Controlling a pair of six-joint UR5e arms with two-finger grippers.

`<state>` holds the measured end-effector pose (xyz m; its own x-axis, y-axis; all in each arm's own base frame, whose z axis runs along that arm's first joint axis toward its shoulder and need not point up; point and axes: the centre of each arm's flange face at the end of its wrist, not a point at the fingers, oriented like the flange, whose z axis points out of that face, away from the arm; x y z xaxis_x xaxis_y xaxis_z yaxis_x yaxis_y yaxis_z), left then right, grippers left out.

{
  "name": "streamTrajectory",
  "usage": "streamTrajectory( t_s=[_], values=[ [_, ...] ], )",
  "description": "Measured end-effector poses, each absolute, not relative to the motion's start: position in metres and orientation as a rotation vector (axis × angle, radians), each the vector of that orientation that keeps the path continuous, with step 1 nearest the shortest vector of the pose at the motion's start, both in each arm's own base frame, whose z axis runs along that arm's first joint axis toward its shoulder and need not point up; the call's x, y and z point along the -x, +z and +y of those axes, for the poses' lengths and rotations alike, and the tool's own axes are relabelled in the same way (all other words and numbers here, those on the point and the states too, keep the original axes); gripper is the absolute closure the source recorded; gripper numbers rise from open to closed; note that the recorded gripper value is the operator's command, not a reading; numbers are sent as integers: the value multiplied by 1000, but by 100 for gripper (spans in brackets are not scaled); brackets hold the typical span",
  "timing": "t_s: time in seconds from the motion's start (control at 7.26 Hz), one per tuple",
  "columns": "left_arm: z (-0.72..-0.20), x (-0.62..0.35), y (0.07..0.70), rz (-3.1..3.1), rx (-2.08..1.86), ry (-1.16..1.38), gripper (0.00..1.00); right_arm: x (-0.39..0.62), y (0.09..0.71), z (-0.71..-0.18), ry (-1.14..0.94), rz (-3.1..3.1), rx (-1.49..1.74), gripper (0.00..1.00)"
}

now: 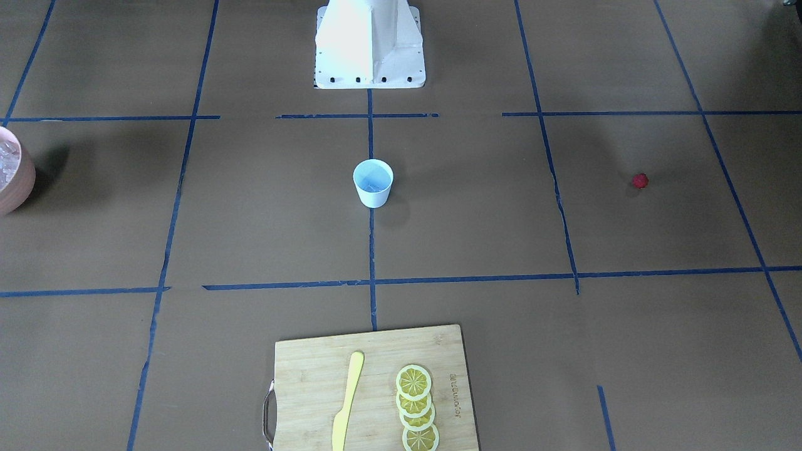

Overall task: Put ice and strawberries in cup
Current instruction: 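Carry the ice cube with the right gripper over the white cup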

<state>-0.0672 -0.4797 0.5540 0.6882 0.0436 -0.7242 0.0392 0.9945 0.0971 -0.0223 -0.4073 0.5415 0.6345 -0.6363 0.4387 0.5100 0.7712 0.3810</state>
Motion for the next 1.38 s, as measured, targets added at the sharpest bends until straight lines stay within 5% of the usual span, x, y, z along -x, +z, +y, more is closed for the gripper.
streamTrajectory(
  t_s=[0.69, 1.38],
  values=[
    [-480, 67, 559, 811, -98, 0, 0, 161, 370, -484, -445, -782, -211, 100],
    [-482, 66, 563, 811, -91, -3, 0, 422, 195, -421, -161, -867, -69, 100]
  ],
)
